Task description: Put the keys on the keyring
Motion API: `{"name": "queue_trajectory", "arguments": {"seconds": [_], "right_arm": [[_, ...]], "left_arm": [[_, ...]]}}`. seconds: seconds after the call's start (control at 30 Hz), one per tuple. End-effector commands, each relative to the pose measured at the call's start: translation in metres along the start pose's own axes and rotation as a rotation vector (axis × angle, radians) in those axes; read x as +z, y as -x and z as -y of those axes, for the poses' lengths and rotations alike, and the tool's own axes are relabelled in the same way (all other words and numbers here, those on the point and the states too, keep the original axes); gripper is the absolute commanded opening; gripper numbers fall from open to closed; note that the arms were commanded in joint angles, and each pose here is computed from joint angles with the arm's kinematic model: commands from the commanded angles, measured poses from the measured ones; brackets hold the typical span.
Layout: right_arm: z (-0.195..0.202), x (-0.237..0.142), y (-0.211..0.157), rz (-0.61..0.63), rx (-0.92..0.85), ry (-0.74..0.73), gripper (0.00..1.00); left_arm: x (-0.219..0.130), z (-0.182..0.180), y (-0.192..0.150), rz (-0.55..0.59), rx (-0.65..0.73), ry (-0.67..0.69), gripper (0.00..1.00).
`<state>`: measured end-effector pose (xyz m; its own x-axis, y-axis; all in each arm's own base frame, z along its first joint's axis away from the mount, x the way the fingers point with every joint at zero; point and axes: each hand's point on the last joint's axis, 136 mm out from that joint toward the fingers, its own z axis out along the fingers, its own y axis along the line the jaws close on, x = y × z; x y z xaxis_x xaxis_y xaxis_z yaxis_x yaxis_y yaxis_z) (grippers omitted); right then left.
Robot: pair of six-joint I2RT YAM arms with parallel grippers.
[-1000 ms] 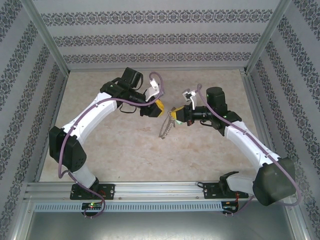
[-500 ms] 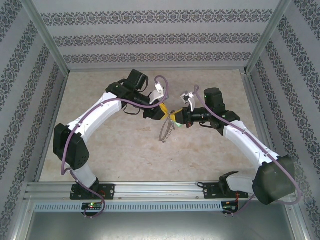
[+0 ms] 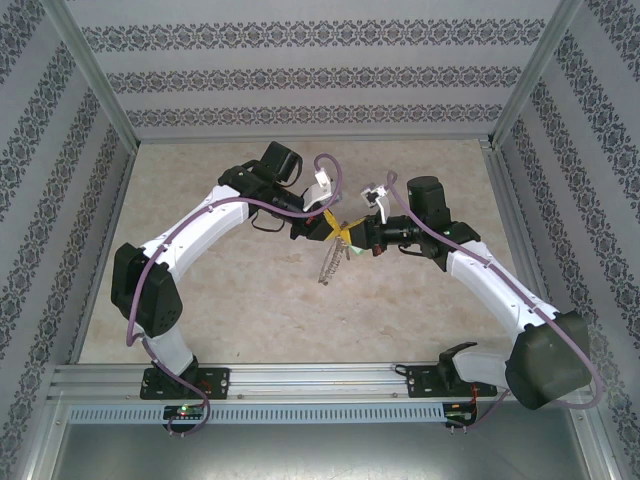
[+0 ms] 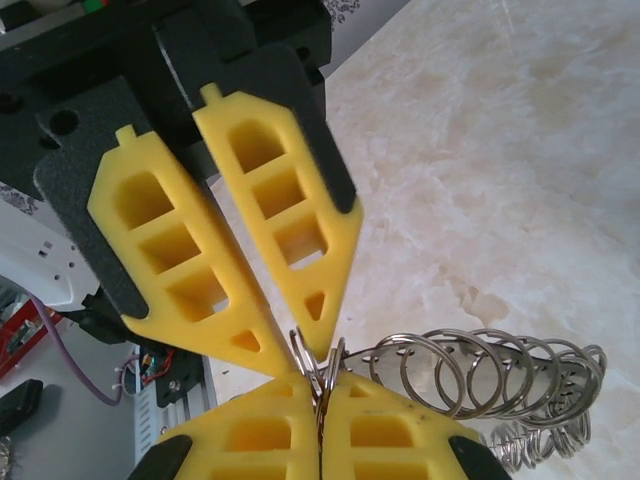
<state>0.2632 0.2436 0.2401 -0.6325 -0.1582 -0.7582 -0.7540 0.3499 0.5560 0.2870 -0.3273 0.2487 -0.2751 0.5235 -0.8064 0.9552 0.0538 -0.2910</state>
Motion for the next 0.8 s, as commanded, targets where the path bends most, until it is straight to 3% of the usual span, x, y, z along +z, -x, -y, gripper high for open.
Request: {"name": "queue_trajectory", "arguments": {"seconds": [0.0,0.1,0.23,0.33,0.63,0.77], "right_arm": [[-0.008,0.0,0.015,0.025,-0.071,0.013,0.0],[-0.007,0.0,0.015,0.026,-0.071,0.007,0.0],[-0.006,-0.001,0.016,0.032,-0.072,0.002,0.0],[-0.006,0.0,0.016,0.033,-0.072,0.0,0.0],[-0.005,-0.001,0.017,0.038,-0.074,-0.005,0.0],[-0.005,0.0,0.017,0.038,-0.069,-0.003,0.0]], "left_arm": [[0.004,0.011,0.005,0.018,0.03,-0.053,0.06],[0.004,0.013,0.004,0.018,0.03,-0.061,0.0],[0.005,0.016,0.003,0.022,0.023,-0.075,0.0],[0.007,0.017,0.001,0.019,0.015,-0.083,0.06],[0.012,0.017,-0.004,0.009,0.001,-0.093,0.12],[0.014,0.017,-0.004,0.013,0.002,-0.101,0.01]]}}
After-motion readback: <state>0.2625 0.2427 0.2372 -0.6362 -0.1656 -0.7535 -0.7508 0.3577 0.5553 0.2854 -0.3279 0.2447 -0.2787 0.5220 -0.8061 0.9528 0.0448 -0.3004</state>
